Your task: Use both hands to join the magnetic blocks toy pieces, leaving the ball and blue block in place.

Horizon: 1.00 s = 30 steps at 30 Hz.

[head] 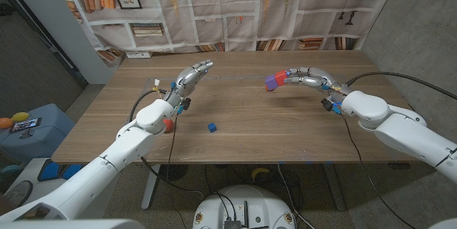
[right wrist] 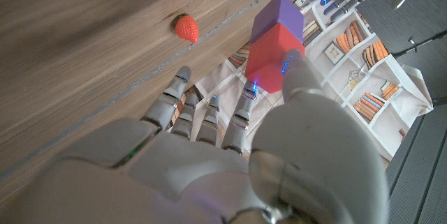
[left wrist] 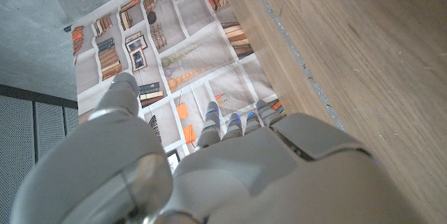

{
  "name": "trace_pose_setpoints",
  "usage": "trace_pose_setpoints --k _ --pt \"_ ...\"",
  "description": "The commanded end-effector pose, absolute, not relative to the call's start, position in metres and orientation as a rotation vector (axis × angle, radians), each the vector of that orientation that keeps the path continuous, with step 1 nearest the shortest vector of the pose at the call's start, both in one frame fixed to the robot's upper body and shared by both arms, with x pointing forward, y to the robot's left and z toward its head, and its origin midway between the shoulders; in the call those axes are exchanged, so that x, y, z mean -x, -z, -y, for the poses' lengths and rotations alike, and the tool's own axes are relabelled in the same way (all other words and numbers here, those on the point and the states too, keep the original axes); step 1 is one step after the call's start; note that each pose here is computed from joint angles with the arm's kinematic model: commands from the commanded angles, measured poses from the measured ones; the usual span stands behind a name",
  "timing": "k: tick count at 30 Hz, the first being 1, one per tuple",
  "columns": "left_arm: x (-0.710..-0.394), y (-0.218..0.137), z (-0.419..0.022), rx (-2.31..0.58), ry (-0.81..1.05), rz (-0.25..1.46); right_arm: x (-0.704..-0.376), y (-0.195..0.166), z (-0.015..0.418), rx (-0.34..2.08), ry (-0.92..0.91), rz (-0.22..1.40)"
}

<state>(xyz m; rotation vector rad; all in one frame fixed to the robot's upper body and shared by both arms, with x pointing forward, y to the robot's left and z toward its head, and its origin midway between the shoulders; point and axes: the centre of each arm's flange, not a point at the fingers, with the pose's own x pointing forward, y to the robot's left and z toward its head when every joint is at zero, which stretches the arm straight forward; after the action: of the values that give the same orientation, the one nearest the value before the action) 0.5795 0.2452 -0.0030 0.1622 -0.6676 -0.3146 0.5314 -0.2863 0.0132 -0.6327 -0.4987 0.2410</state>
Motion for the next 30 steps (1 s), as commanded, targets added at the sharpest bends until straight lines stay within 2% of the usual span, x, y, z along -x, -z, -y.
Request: trace_pose_setpoints --k 1,30 --pt "-0.582 0.01 -0.251 -0.122 0.272 0.662 -0.526 -0.024 0.291 0.751 -0.192 0.468" --pt "-0.584 0.021 -0.257 -0.094 0.208 0.631 -0.515 -0.049 0.258 1.185 -0.056 0.383"
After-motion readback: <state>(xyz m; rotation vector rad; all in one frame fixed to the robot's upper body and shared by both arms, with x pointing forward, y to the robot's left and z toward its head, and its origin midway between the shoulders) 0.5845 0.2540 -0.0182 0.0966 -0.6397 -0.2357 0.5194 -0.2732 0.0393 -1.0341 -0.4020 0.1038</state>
